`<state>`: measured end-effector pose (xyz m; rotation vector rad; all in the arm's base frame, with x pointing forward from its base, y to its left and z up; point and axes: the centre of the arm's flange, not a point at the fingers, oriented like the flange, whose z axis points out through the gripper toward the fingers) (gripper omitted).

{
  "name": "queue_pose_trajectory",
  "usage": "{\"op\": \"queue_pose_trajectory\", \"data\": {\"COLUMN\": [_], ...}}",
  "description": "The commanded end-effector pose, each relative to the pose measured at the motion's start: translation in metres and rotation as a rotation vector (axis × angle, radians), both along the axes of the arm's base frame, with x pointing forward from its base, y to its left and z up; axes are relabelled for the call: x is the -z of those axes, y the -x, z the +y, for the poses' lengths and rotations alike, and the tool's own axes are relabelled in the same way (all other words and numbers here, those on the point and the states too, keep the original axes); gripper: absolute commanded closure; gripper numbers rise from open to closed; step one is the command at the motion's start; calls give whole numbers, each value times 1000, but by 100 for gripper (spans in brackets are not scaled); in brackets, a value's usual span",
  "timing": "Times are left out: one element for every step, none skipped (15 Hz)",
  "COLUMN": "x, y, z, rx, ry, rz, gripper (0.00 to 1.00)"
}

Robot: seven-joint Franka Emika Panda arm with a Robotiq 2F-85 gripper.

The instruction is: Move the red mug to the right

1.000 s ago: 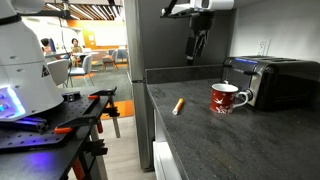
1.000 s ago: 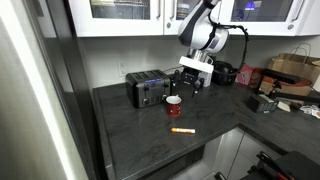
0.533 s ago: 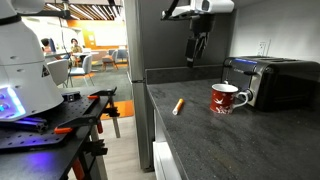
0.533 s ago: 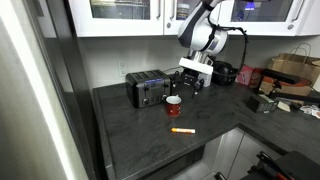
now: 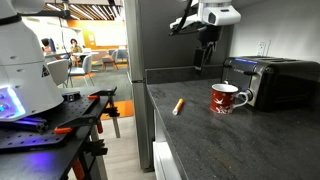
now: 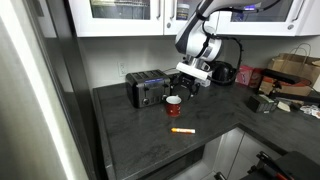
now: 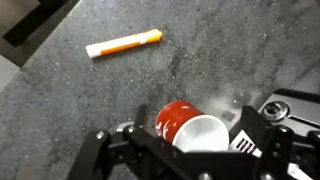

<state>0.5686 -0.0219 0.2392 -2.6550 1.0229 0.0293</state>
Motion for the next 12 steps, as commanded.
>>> {"op": "queue_pose_trajectory", "data": {"x": [21, 28, 36, 41, 46, 50, 54, 59, 63, 68, 71, 76], "y": [-18, -21, -24, -27, -31, -35, -39, -43, -46, -49, -50, -52], "z": [-5, -8, -11, -14, -16, -20, -23, -26, -28, -30, -32, -33], "rx": [50, 55, 62, 65, 86, 109, 130, 148, 151, 156, 163, 168], "ry": [10, 11, 9, -5, 6, 11, 14, 15, 16, 18, 21, 13], "rz": [-7, -9, -7, -18, -32, -52, -64, -68, -68, -53, -44, -26], "gripper": [0, 0, 0, 0, 0, 0, 0, 0, 0, 0, 0, 0]}}
